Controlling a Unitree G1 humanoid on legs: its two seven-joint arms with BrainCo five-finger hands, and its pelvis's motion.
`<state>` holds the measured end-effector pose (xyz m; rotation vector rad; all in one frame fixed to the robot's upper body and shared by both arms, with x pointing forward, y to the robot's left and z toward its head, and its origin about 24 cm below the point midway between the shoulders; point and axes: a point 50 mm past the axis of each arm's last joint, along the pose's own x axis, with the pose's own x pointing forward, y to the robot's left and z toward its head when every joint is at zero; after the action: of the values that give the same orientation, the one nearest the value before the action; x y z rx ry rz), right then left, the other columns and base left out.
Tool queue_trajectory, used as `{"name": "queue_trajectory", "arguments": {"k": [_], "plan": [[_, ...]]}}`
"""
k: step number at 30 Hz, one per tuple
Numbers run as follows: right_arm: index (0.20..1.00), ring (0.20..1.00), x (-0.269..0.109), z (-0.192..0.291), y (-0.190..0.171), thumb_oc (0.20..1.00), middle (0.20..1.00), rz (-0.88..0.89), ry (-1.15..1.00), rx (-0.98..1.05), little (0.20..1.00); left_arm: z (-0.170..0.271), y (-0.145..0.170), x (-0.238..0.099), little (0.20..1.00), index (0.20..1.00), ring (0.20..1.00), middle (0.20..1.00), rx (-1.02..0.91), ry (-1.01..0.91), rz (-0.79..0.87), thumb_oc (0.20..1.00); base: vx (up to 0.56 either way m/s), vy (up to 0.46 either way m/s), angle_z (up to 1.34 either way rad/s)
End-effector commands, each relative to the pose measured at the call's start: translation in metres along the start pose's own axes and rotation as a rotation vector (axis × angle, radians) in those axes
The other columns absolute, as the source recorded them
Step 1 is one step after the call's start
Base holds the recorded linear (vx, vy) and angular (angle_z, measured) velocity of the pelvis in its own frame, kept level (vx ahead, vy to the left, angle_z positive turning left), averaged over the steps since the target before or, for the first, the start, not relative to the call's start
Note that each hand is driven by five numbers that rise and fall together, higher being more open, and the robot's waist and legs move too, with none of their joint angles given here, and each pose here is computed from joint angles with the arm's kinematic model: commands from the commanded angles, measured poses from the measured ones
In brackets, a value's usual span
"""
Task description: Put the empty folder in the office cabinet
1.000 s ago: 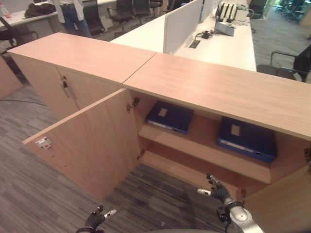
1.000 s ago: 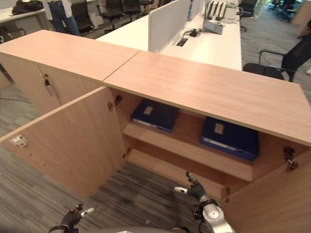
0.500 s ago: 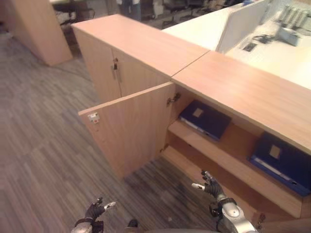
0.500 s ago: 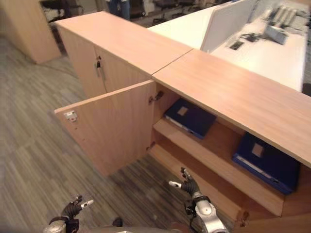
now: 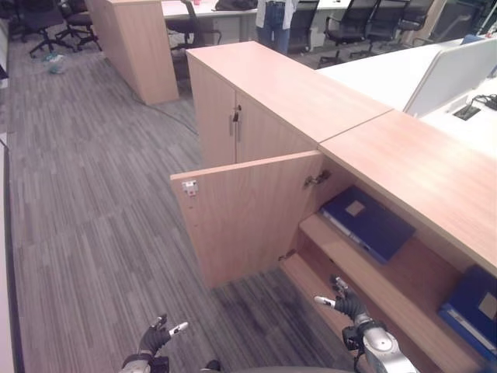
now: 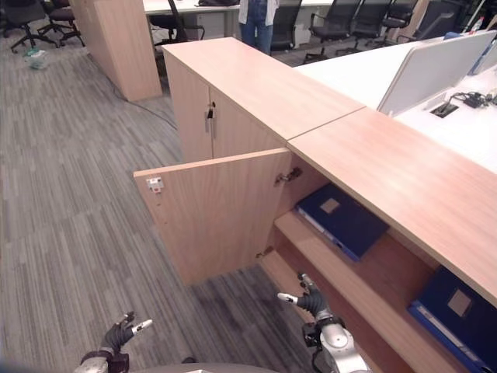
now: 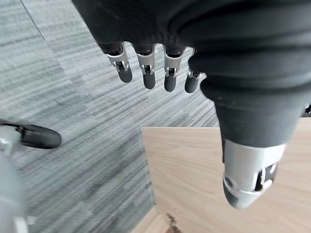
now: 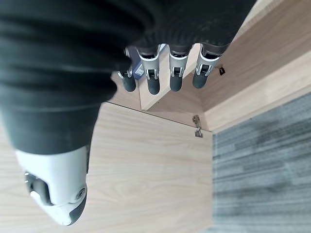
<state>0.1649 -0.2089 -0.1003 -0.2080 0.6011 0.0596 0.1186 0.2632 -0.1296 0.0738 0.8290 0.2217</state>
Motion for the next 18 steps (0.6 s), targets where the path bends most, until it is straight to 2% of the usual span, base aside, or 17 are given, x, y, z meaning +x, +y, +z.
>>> {"name": "queue_trajectory", "arguments": {"k": [1, 9, 15, 16, 18], "plan": [[1.000, 1.000, 0.002, 0.016, -0.009, 1.000, 1.000, -0.036, -0.089, 0.027, 1.000, 0.036, 0.008, 0.010, 1.000, 1.000, 1.000, 1.000, -0.021, -0.140, 0.032, 1.000, -0.01, 0.000, 0.07], [1.000, 1.000, -0.001, 0.016, -0.007, 1.000, 1.000, -0.007, -0.095, 0.012, 1.000, 0.089, 0.032, 0.015, 1.000, 1.000, 1.000, 1.000, -0.080, -0.321, 0.117, 1.000, 0.00, 0.010, -0.02], [1.000, 1.000, -0.002, 0.019, -0.012, 1.000, 1.000, 0.016, -0.107, -0.023, 1.000, 0.158, 0.078, 0.008, 1.000, 1.000, 1.000, 1.000, -0.081, -0.521, 0.243, 1.000, 0.01, 0.020, -0.10], [1.000, 1.000, -0.002, 0.020, -0.012, 1.000, 1.000, 0.032, -0.110, -0.032, 1.000, 0.178, 0.096, 0.003, 1.000, 1.000, 1.000, 1.000, -0.069, -0.569, 0.287, 1.000, 0.01, 0.020, -0.29], [1.000, 1.000, -0.002, 0.021, -0.012, 1.000, 1.000, 0.041, -0.115, -0.037, 1.000, 0.187, 0.104, 0.001, 1.000, 1.000, 1.000, 1.000, -0.058, -0.585, 0.309, 1.000, 0.02, 0.013, -0.23]]}}
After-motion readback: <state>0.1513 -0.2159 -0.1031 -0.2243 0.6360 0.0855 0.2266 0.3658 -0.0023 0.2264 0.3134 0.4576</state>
